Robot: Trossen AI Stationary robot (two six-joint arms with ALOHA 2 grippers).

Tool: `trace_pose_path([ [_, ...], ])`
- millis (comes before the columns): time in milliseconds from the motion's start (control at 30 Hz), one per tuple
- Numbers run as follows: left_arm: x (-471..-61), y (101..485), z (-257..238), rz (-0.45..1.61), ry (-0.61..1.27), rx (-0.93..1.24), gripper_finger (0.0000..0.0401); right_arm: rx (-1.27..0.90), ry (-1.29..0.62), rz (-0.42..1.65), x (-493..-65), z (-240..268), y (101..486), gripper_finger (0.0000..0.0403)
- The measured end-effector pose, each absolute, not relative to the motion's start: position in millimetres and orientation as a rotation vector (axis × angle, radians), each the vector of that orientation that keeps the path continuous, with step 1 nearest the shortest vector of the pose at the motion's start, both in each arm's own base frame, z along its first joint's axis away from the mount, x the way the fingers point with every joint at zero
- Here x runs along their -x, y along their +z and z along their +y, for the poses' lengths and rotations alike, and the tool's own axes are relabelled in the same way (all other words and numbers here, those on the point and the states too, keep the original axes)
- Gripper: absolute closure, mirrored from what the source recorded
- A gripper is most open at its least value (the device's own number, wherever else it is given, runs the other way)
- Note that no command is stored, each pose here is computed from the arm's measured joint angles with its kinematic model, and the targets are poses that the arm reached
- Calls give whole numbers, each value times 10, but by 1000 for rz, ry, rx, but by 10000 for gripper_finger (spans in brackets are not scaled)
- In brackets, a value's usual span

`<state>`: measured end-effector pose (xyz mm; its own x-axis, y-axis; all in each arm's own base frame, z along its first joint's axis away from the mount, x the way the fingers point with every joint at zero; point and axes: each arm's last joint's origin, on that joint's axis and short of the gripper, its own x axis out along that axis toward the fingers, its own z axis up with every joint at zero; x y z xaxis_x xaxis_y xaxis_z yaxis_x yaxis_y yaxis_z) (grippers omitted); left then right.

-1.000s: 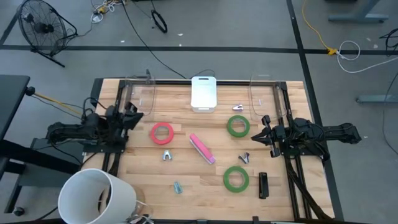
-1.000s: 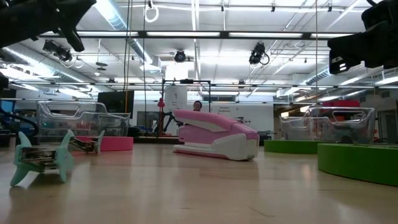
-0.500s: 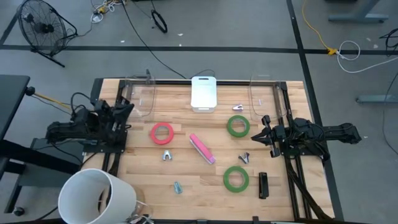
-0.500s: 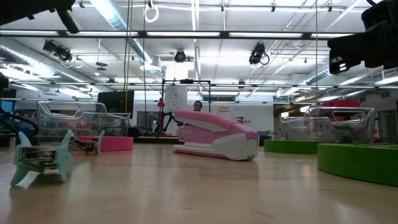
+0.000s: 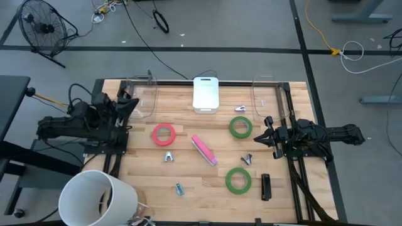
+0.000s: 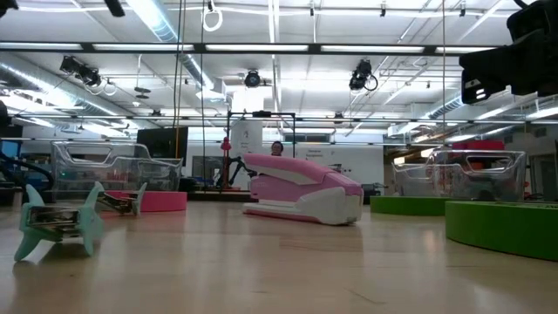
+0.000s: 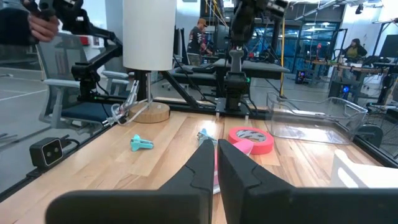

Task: Pick and place Stapler, Stapler remover, tape
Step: Put the pink tape into the left transparent bin

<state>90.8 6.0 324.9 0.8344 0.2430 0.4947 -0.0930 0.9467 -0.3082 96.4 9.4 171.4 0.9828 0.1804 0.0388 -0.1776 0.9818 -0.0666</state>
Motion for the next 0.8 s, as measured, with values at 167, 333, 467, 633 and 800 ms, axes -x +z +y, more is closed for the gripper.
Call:
trace_pose_path([
  [167, -1088, 3475, 58, -514, 203, 204, 383, 63, 180, -45, -964, 94, 1714, 381],
  [333, -1282, 3663, 55, -483, 216, 158, 382, 63, 180, -45, -964, 93, 1714, 381],
  [467, -1436, 3793, 53, -465, 220, 146, 382, 63, 180, -45, -964, 93, 1715, 381],
  [633, -1589, 3949, 51, -463, 213, 176, 382, 63, 180, -45, -964, 94, 1715, 381],
  [800, -1726, 4058, 49, -393, 218, 168, 382, 63, 180, -45, -964, 94, 1715, 381],
])
